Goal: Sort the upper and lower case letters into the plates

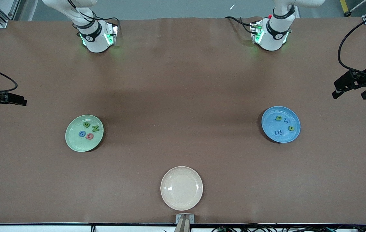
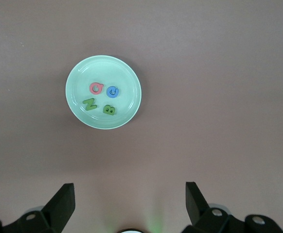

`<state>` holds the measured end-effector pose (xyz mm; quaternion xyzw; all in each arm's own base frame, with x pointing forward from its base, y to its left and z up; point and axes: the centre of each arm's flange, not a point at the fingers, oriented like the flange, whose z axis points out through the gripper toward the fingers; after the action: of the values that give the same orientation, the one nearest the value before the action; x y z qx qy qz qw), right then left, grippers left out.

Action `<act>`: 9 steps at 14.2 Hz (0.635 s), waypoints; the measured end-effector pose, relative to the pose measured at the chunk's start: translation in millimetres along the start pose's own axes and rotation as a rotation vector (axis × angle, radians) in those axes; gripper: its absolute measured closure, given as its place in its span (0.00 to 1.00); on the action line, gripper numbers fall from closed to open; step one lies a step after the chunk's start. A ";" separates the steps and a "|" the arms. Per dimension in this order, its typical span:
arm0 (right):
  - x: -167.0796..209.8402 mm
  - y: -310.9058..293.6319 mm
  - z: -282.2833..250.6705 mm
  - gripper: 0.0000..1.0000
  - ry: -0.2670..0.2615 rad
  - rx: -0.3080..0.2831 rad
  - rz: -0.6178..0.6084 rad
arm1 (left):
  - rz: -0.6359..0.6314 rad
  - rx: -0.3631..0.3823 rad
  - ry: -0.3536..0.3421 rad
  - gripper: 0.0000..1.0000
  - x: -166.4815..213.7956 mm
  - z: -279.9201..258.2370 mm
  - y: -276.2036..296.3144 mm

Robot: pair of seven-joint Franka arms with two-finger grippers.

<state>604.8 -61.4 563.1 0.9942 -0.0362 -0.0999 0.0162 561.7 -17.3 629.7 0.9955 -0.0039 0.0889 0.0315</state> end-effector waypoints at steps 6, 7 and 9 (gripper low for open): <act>0.1 19.5 -0.4 0.00 0.003 0.006 0.032 | -0.011 0.002 -0.002 0.00 -0.1 -0.6 -6.4; -0.3 19.1 -1.9 0.00 0.005 0.006 0.031 | -0.012 0.002 -0.002 0.00 -0.1 -0.7 -6.6; -3.9 18.1 -7.9 0.00 0.013 0.007 0.029 | -0.012 0.002 -0.002 0.00 -0.1 -0.6 -6.7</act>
<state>601.4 -79.0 572.3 0.9943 -0.0507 -0.0928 0.0142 561.6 -10.6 629.8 0.9957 0.0020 0.0875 0.0310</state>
